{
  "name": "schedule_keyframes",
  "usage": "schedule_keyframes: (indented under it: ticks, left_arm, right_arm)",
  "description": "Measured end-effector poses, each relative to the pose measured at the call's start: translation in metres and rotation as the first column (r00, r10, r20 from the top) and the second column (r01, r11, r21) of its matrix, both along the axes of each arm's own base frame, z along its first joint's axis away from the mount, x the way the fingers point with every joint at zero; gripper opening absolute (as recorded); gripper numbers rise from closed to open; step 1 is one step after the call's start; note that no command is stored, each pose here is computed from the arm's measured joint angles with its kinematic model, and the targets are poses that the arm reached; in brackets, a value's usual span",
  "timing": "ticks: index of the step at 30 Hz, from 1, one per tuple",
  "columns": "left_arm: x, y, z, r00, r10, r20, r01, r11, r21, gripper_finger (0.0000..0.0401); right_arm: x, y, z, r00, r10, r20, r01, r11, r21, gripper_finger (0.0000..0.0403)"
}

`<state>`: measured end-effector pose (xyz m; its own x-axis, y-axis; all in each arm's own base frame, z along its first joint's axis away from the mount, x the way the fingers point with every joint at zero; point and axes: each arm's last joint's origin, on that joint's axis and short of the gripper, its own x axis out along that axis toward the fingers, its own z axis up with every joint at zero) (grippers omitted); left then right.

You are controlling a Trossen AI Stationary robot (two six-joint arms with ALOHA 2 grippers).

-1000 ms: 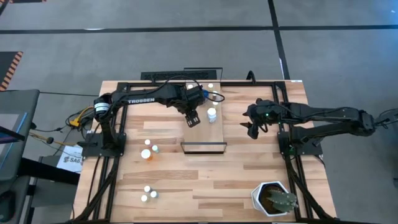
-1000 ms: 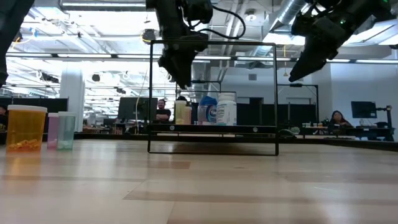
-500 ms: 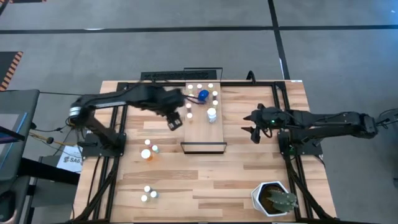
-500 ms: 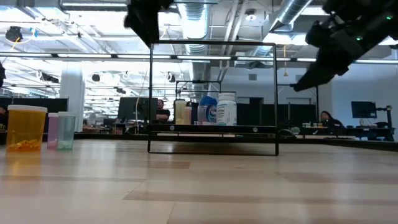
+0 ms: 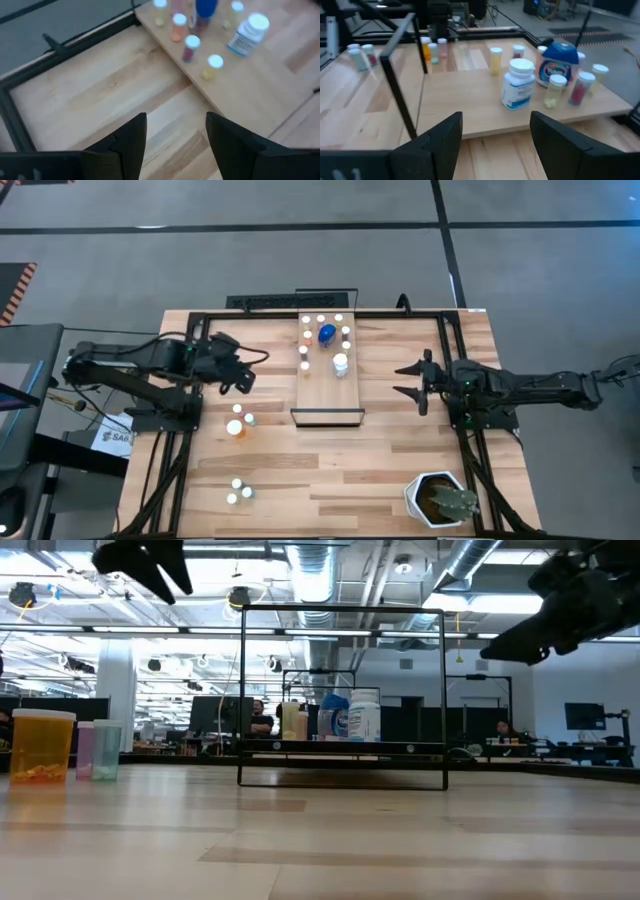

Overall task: Pick and place medicine bottles onto shelf by color
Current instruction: Put the blue pill bottle on the shelf

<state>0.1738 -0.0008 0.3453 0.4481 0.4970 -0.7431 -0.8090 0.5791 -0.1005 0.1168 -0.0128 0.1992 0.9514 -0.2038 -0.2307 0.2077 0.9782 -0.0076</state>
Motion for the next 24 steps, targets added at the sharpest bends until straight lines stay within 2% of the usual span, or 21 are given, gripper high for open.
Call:
schedule_keyframes:
  ticks: [6,13,18,24]
  left_arm:
    - [-0.008,-0.001,-0.011,0.998,0.051,0.044,-0.049,0.998,-0.025,0.019]
    - [-0.001,-0.004,-0.011,0.995,0.021,0.095,-0.009,0.992,-0.128,0.019]
    - [0.0,-0.005,-0.011,0.994,0.017,0.106,-0.002,0.991,-0.134,0.019]
    - [0.002,-0.012,-0.015,0.994,-0.062,0.085,0.08,0.969,-0.235,0.019]
  right_arm:
    - [-0.006,0.004,-0.011,0.999,0.037,0.009,-0.036,0.999,-0.023,0.0255]
    - [-0.008,0.004,-0.019,0.999,0.003,-0.041,0.001,0.994,0.112,0.0255]
    - [-0.01,0.004,-0.024,0.996,0.003,-0.091,0.007,0.993,0.115,0.0255]
    - [-0.01,0.004,-0.024,0.995,0.003,-0.095,0.008,0.993,0.115,0.0255]
